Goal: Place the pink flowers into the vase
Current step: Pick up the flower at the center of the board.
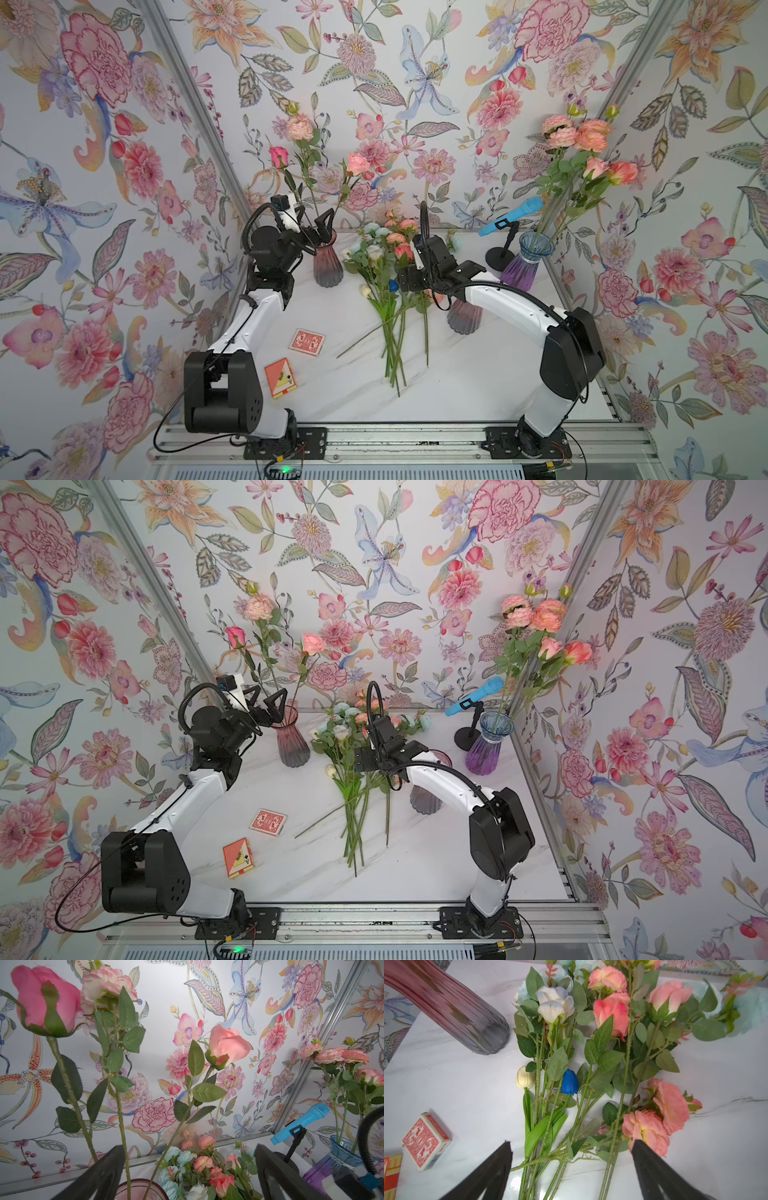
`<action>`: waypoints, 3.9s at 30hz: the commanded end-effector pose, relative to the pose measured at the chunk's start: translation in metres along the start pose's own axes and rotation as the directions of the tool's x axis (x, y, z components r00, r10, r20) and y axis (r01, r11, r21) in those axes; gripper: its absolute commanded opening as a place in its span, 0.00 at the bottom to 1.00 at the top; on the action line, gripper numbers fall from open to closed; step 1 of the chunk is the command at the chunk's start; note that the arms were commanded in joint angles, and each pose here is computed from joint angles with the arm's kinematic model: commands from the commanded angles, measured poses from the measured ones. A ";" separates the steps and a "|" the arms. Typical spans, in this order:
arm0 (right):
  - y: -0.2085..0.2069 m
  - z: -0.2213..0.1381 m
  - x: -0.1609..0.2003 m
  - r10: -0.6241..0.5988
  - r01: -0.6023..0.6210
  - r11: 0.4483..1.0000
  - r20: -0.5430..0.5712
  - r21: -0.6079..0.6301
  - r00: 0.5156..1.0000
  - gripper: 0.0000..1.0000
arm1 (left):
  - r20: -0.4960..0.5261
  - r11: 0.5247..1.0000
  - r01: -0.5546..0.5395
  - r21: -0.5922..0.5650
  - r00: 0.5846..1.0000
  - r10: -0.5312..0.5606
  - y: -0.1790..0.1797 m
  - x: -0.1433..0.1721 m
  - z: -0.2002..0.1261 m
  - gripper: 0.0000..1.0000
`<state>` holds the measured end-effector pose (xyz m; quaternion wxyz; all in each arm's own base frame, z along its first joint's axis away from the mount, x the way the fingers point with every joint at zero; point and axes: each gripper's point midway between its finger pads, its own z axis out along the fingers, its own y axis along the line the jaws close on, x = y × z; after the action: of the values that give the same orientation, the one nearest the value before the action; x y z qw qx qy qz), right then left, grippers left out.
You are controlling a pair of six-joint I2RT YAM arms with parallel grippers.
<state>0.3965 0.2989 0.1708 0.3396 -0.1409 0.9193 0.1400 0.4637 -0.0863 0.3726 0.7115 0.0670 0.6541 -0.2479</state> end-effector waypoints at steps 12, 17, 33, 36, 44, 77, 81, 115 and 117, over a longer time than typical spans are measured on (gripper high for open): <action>-0.028 0.060 0.019 0.057 -0.032 0.987 -0.153 0.159 0.987 0.67 | -0.053 0.987 -0.066 0.149 0.996 0.075 -0.101 0.027 -0.039 1.00; -0.034 0.075 0.030 0.062 -0.026 0.981 -0.183 0.193 0.981 0.65 | -0.083 0.986 -0.053 0.155 0.994 0.066 -0.108 0.051 -0.057 1.00; -0.067 0.104 0.047 0.119 -0.059 0.968 -0.236 0.245 0.965 0.53 | -0.147 0.970 -0.048 0.239 0.986 0.085 -0.137 0.086 -0.071 1.00; -0.066 0.106 0.046 0.115 -0.056 0.968 -0.235 0.245 0.965 0.50 | -0.155 0.970 -0.053 0.238 0.984 0.092 -0.137 0.089 -0.071 1.00; -0.068 0.099 0.033 0.083 -0.026 0.958 -0.191 0.285 0.978 0.48 | -0.167 0.969 -0.048 0.242 0.982 0.090 -0.139 0.094 -0.070 1.00; -0.066 0.122 0.052 0.103 -0.035 0.963 -0.246 0.266 0.964 0.40 | -0.183 0.966 -0.033 0.256 0.980 0.082 -0.143 0.101 -0.072 1.00; -0.068 0.120 0.052 0.107 -0.039 0.963 -0.243 0.268 0.964 0.32 | -0.185 0.966 -0.030 0.256 0.980 0.079 -0.143 0.102 -0.071 1.00; -0.059 0.065 -0.007 0.125 -0.102 0.974 -0.106 0.202 0.986 0.00 | -0.209 0.966 0.003 0.260 0.976 0.054 -0.146 0.110 -0.065 1.00; -0.057 0.056 -0.012 0.125 -0.105 0.975 -0.091 0.194 0.988 0.00 | -0.219 0.966 0.009 0.258 0.974 0.049 -0.146 0.112 -0.063 1.00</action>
<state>0.4598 0.2698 0.0899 0.2677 -0.0685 0.9600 0.0451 0.3440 -0.2108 0.2884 0.6233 0.1946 0.6931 -0.3054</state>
